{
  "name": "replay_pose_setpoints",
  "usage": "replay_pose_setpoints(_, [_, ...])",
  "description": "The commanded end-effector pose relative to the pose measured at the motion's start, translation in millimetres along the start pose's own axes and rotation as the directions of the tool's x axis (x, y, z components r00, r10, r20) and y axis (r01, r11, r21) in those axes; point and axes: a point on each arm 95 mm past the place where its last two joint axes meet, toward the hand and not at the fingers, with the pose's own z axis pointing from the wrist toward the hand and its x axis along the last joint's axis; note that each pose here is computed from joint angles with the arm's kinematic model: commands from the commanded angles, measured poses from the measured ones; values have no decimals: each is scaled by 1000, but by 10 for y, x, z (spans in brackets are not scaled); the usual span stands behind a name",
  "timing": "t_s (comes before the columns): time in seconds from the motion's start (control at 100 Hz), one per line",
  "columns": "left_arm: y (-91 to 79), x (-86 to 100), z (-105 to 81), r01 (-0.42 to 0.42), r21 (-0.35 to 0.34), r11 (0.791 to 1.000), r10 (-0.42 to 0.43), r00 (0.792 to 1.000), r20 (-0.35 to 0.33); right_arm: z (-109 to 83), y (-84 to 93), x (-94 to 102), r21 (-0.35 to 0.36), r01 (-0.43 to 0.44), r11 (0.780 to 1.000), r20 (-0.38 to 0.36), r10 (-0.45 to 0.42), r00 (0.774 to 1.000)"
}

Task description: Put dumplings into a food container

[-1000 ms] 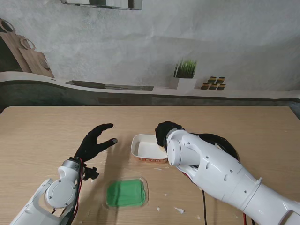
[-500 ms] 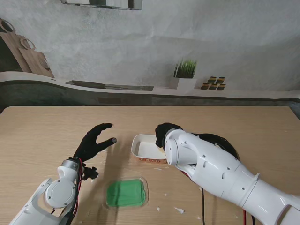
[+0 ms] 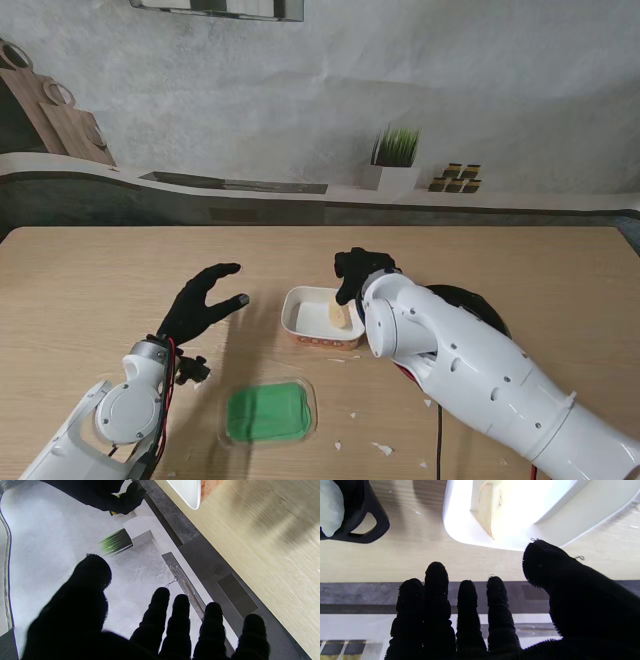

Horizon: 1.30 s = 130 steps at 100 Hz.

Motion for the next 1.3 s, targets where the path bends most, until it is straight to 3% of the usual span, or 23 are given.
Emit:
replay_pose_setpoints(0.0, [19,27,-7,2,-14,1000,-2,1000,-2,-84,-23,-18,9,8,1000,-26,-8,1000])
replay_pose_setpoints(0.13, [15,28,-1,1,-14,1000,-1,1000,-4,-259,-15,-258,-42,36,998,-32,-37,999])
replay_pose_setpoints(0.3, [10,28,14,-3,-18,1000,3,1000,-4,-481,-129,-753,-42,92,995,-7,-92,996])
replay_pose_setpoints(0.48, [16,36,28,-14,-24,1000,13,1000,-6,-662,-281,-1257,-52,121,991,95,-116,989])
replay_pose_setpoints(0.63, [53,42,38,-20,-37,999,20,1000,-5,-726,-381,-1542,-59,106,993,177,-94,980])
replay_pose_setpoints(0.83, [89,40,43,-23,-53,998,23,1000,-7,-718,-470,-1711,-50,74,996,242,-59,968])
replay_pose_setpoints(1.29, [67,21,37,-25,-46,999,25,1000,-6,-625,-651,-1802,-34,29,999,326,-16,945])
